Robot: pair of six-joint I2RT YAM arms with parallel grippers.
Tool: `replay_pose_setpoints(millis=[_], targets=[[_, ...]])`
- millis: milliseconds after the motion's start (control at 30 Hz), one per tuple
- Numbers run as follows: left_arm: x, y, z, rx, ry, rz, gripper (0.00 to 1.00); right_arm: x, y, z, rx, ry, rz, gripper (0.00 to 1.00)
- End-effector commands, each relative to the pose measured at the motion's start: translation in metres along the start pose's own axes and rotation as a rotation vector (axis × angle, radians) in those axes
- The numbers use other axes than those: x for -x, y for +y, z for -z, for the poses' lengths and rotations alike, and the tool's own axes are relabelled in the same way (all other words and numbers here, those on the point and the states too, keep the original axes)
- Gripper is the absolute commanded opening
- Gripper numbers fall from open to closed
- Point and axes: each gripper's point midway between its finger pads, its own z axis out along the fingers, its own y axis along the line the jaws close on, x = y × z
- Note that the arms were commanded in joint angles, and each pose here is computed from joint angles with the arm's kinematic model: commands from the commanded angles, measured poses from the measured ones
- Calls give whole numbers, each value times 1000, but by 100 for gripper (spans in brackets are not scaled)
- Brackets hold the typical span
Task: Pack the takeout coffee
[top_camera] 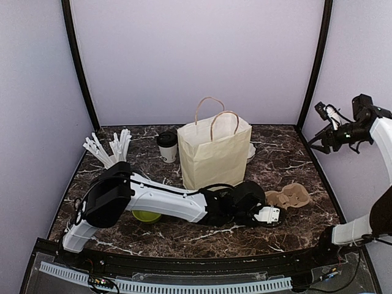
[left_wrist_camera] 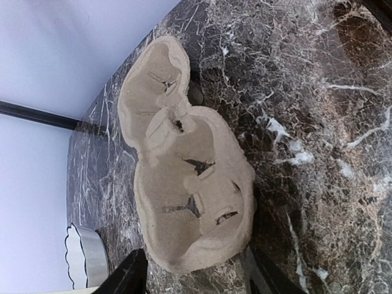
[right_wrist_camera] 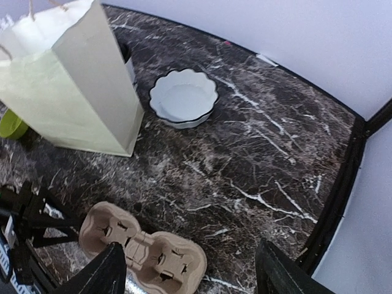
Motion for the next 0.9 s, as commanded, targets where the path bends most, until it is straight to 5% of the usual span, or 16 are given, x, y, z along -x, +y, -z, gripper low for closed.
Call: replay_pose_setpoints(millis=[0, 267, 600, 867], targets=[[45, 46, 54, 18, -107, 75, 58, -41, 40, -18, 118, 159, 168, 73], [92, 61, 159, -154, -340, 328, 59, -95, 82, -55, 207, 382, 556, 73], [69, 42, 188, -248, -270, 477, 60, -140, 83, -97, 255, 622, 836, 68], [50, 38, 205, -216, -267, 573, 60, -151, 90, -122, 318, 667, 905, 60]])
